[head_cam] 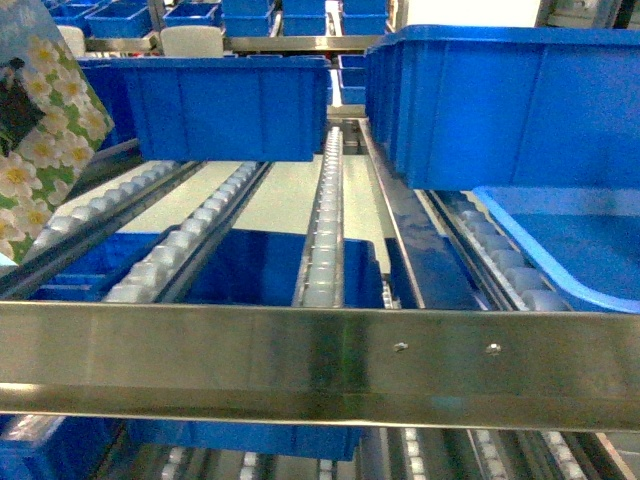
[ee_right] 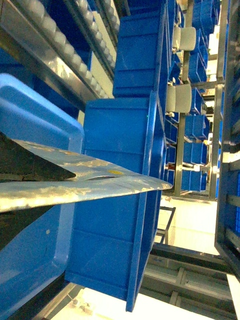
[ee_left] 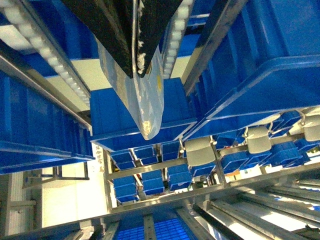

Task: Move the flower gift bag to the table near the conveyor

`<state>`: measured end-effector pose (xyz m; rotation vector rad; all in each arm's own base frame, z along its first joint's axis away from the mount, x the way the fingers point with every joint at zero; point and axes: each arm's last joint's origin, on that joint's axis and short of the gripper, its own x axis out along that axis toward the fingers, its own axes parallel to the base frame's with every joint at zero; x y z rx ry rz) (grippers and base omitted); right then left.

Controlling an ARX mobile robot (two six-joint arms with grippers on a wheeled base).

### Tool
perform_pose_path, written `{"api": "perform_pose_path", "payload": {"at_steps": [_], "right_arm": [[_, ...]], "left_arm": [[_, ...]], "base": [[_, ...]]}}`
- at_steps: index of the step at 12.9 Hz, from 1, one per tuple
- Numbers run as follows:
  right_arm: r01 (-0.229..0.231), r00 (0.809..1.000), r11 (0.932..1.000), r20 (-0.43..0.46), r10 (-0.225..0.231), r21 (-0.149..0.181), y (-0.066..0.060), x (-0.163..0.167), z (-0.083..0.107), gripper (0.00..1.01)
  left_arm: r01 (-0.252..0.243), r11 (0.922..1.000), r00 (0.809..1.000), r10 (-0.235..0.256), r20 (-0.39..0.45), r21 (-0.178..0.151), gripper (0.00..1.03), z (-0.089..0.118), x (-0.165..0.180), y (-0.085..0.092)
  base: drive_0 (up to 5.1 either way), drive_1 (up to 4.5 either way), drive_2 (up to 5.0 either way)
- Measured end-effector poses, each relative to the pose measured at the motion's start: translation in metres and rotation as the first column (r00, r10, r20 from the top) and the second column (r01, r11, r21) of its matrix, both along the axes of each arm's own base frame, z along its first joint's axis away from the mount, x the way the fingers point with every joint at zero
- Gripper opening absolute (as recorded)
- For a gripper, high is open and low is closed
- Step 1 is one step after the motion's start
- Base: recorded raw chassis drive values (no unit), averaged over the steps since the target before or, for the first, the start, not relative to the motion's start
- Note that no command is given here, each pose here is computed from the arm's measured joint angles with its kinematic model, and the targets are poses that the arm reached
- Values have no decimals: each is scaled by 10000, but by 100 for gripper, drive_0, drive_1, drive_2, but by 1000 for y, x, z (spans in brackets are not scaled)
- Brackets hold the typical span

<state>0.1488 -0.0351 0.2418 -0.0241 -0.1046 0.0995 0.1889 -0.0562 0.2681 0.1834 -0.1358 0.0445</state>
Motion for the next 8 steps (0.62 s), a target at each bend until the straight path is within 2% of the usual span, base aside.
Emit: {"api": "perform_pose_path", "payload": {"at_steps": [8], "right_arm": [[-4,10000,10000,76,4,-25,0,0,1,2]], "left_arm": [[0,10000,10000,0,25,-9,2,0,0,0]], "base": [[-461,53,397]]}}
